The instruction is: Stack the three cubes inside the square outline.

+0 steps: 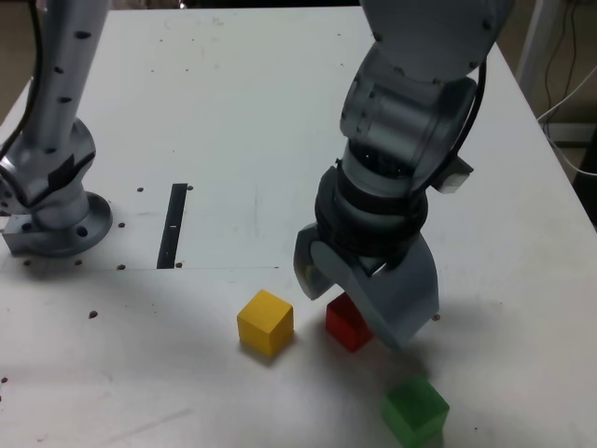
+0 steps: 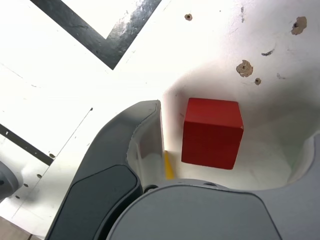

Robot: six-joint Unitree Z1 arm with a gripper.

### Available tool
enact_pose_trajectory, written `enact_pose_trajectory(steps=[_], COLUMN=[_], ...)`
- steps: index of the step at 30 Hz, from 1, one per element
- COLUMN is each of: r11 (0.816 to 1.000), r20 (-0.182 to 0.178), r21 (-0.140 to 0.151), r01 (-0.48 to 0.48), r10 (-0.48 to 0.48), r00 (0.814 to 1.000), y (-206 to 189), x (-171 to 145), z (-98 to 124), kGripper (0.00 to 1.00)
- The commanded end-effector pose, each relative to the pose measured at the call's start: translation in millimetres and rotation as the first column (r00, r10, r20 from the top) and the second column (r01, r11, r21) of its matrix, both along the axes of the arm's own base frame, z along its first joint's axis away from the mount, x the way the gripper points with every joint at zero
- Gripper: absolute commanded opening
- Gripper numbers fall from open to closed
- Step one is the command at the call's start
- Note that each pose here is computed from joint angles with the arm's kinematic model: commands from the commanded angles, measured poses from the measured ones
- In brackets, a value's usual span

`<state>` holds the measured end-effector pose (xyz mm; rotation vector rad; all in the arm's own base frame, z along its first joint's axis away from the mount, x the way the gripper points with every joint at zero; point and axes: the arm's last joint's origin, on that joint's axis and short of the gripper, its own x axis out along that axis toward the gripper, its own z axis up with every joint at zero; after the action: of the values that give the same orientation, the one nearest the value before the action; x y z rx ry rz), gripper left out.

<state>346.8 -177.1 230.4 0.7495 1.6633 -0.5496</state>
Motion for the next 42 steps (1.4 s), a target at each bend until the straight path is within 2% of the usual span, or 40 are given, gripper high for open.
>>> enact_pose_trajectory(steps=[1, 7, 20, 36, 42], r11=[1.000, 1.000, 0.999, 0.999, 0.998], r20=[-0.006, -0.001, 0.025, 0.022, 0.029], r21=[0.002, 0.001, 0.002, 0.003, 0.003], r01=[-0.006, -0.023, -0.050, -0.053, -0.061], r10=[0.006, 0.023, 0.050, 0.053, 0.061], r00=[1.000, 1.000, 0.998, 0.998, 0.998], y=[-1, -4, -8, -7, -5], x=[1, 4, 6, 4, 1], z=[-5, -11, -15, -13, -2], kGripper=[0.92, 0.79, 0.32, 0.30, 0.29])
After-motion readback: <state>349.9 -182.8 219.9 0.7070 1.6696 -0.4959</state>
